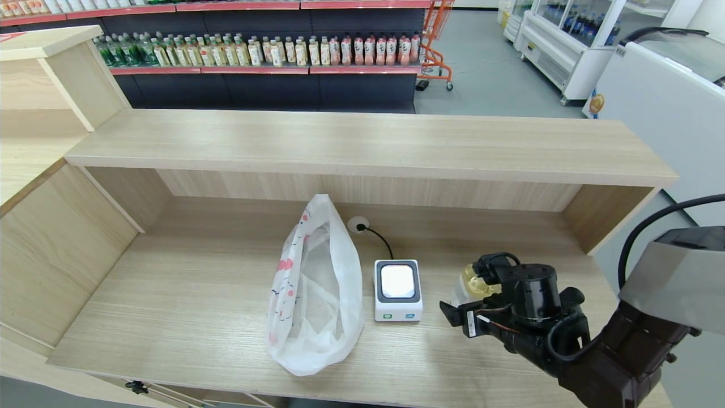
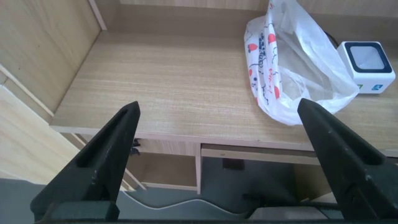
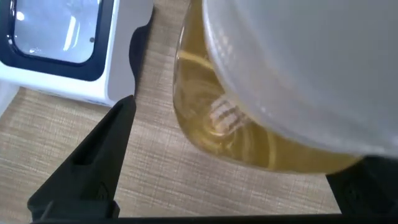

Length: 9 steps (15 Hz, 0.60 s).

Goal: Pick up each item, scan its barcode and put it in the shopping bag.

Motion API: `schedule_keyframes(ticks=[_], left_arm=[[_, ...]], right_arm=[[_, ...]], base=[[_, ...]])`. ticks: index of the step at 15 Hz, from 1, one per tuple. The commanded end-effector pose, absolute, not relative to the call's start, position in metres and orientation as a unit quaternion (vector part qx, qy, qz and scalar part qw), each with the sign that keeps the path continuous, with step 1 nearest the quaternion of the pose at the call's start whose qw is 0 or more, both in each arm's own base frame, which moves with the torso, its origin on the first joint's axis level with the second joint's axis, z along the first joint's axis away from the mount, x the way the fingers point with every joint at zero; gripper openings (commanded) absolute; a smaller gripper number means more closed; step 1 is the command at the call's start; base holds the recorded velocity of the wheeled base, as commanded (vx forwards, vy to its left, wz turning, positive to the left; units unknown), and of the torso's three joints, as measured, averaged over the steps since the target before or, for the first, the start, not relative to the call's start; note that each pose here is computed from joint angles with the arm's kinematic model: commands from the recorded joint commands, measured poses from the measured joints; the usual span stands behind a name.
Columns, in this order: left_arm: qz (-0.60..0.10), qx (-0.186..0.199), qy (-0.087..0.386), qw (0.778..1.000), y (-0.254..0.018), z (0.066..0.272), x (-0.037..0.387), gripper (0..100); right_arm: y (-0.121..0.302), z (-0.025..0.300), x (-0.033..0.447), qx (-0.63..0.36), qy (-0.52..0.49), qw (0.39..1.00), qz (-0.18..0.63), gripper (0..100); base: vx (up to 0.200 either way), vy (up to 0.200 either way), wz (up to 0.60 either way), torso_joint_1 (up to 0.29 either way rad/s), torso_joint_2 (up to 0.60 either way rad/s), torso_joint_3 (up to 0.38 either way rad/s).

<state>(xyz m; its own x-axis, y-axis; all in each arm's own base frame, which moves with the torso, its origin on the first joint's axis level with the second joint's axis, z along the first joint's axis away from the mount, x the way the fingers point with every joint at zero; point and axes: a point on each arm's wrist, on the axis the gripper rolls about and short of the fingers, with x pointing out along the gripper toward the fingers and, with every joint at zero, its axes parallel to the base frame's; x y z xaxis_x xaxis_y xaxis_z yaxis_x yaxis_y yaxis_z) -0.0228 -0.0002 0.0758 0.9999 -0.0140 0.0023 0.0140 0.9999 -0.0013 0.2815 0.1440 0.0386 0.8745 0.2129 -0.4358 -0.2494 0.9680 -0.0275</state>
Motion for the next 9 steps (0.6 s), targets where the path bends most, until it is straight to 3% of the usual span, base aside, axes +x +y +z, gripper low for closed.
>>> schedule_keyframes(ticks=[1, 9], left_arm=[[-0.007, -0.001, -0.002, 1.000, 0.000, 0.076, -0.023, 100], [-0.007, -0.001, -0.002, 1.000, 0.000, 0.076, -0.023, 100]], right_arm=[[0.147, 0.034, 0.288, -0.044, 0.214, 0.968, 0.120, 100], [0.135, 0.034, 0.304, -0.091, 0.182, 0.972, 0.114, 100]], base=[[0.000, 0.000, 0.00, 0.000, 0.00, 0.000], [0.000, 0.000, 0.00, 0.000, 0.00, 0.000]])
